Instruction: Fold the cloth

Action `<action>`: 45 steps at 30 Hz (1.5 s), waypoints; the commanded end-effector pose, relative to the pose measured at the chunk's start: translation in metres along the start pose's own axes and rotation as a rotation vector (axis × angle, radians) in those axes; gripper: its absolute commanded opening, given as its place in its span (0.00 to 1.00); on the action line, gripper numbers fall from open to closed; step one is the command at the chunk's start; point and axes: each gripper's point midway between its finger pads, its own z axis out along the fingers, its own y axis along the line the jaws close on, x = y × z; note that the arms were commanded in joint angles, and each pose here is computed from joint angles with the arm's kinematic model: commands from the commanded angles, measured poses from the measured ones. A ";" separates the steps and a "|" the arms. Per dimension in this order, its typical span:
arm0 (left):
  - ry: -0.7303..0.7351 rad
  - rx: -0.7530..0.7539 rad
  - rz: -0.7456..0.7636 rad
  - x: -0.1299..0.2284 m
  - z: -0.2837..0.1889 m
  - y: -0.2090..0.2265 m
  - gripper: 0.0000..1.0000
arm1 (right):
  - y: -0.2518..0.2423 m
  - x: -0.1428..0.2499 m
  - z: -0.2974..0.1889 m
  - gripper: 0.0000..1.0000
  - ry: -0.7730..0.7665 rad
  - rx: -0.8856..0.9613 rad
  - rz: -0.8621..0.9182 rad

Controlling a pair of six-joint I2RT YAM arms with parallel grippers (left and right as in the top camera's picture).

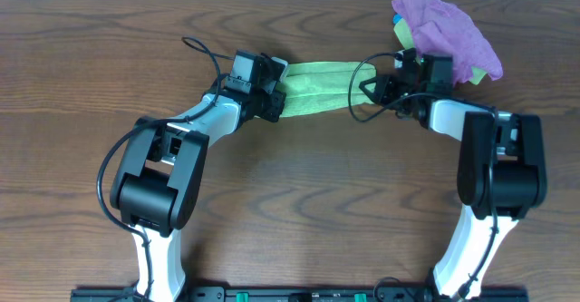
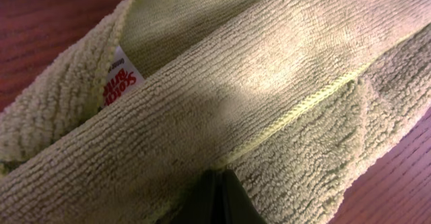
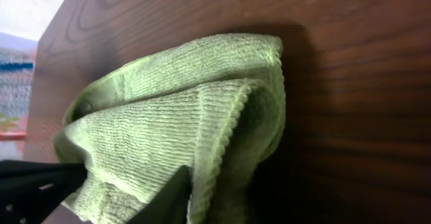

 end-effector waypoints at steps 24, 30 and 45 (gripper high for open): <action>0.028 0.019 0.000 0.011 0.009 -0.001 0.06 | 0.035 -0.012 0.002 0.01 0.163 0.058 -0.167; 0.027 0.020 -0.001 0.011 0.009 -0.001 0.06 | 0.030 -0.017 -0.007 0.01 0.206 0.167 -0.228; -0.002 0.028 0.009 -0.004 0.006 -0.004 0.06 | 0.058 -0.007 -0.004 0.01 0.303 0.321 -0.436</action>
